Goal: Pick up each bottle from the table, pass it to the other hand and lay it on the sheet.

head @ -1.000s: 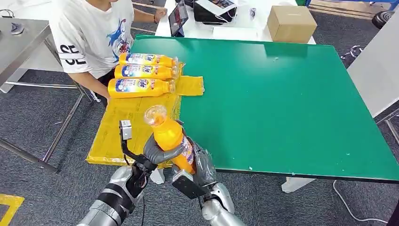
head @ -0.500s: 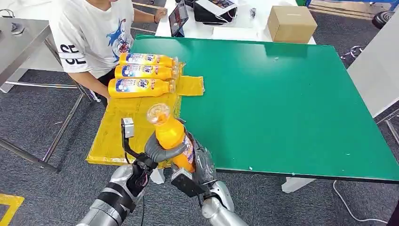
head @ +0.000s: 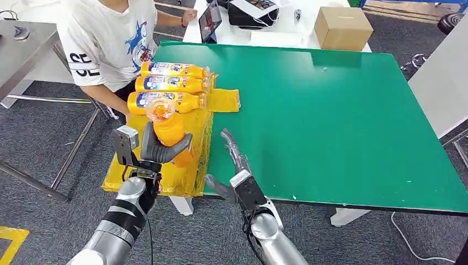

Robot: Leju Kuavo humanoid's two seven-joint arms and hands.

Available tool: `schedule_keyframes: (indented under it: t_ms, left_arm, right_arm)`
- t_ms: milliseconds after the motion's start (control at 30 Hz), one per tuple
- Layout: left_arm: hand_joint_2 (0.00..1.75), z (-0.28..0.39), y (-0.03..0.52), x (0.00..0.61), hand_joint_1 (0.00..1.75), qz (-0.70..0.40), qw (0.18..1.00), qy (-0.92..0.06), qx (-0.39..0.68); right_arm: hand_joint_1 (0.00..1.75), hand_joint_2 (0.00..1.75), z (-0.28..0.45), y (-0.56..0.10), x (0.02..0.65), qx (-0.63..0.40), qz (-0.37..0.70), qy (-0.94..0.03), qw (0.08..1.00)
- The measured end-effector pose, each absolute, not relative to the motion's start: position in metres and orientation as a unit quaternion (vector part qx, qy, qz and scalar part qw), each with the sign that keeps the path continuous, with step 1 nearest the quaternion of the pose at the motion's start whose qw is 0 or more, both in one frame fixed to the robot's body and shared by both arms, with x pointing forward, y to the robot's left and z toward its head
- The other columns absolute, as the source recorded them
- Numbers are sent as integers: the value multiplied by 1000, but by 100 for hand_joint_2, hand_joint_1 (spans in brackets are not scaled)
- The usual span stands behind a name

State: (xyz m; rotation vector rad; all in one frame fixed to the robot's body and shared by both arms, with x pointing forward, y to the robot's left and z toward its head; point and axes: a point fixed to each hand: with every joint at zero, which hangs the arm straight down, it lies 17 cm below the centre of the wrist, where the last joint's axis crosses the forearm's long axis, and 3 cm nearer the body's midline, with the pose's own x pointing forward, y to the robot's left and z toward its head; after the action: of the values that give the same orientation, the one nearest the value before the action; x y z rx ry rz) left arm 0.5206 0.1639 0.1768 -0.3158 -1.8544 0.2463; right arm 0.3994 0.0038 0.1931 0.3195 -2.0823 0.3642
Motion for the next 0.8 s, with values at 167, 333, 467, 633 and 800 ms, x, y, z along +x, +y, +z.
schedule_keyframes:
  t_ms: [167,333,467,633,800]
  left_arm:
    - [175,177,171,522,175,111,581,-796,-130]
    - [175,177,179,523,175,116,578,-800,-112]
    - [175,190,207,526,175,90,547,-832,23]
    - [175,225,232,530,175,27,480,-857,186]
    - [175,240,234,544,175,-76,435,-840,315]
  right_arm:
    - [0,0,211,-4,394,130,138,-869,457]
    - [0,0,219,-8,392,130,132,-876,446]
    - [0,0,238,-21,388,120,107,-893,421]
    - [0,0,264,-47,389,97,51,-910,400]
    - [0,0,298,-89,388,33,-37,-927,371]
